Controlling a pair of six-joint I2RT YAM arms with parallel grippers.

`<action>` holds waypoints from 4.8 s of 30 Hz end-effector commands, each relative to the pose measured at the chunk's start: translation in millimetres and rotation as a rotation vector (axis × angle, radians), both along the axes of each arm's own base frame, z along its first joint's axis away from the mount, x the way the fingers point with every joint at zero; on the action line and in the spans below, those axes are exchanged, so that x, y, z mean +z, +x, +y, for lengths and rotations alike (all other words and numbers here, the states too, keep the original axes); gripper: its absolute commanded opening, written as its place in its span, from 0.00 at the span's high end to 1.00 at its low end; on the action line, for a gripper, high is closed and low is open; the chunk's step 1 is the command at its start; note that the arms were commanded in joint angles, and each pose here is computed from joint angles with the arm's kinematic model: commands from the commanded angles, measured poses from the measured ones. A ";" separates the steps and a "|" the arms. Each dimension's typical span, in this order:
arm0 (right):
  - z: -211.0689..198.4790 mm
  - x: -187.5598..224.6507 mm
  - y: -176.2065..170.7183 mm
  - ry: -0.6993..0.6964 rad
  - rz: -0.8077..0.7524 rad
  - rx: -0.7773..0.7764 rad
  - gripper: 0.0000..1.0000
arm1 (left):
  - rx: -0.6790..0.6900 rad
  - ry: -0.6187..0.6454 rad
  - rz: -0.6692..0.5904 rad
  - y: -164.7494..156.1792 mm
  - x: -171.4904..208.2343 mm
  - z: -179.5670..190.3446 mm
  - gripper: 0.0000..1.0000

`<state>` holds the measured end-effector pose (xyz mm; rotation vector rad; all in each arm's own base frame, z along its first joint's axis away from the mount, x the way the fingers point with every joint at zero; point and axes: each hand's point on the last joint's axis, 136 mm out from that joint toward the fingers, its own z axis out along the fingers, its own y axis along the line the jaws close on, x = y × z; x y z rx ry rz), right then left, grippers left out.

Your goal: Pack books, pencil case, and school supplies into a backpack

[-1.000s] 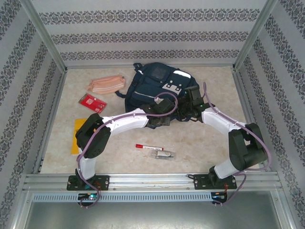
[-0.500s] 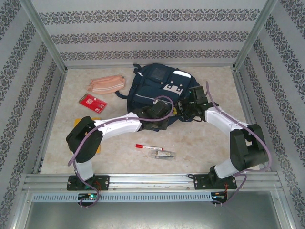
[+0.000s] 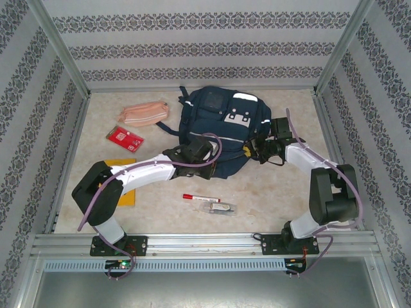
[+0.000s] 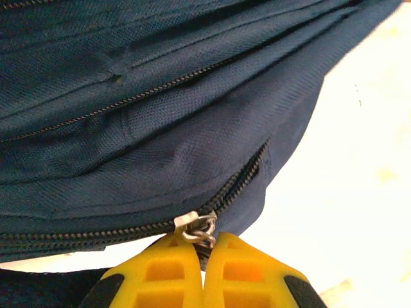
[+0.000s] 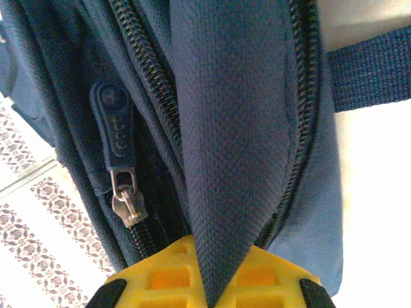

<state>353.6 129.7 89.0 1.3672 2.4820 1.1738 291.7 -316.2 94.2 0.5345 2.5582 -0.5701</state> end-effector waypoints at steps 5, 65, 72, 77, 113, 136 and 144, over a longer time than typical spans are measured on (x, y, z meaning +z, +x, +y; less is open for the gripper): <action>-1.4 14.0 13.1 0.010 -0.122 0.086 0.62 | -0.236 -0.093 0.078 -29.5 7.1 -21.5 1.00; 29.8 41.4 -70.1 -0.245 -0.042 0.002 0.41 | -0.093 -0.297 0.032 18.4 32.7 -9.1 0.63; 52.1 114.3 -26.8 -0.418 -0.657 0.474 0.40 | -0.109 -0.087 -0.085 19.3 12.1 28.5 0.50; 41.1 164.0 -38.1 -0.679 -1.085 0.784 0.41 | -0.211 0.006 -0.128 22.4 -8.5 31.9 0.47; 78.4 13.3 -63.7 -0.983 -1.564 1.967 0.36 | -0.593 -0.304 -0.237 -4.3 8.7 -21.8 1.00; 74.6 -24.0 -80.8 -0.914 -1.450 2.107 0.64 | -0.537 -0.292 -0.301 5.6 -21.7 -19.9 0.55; 74.8 -20.1 -80.9 -0.945 -1.484 2.104 0.93 | -0.645 -0.415 -0.482 -5.9 -7.8 -39.7 0.54</action>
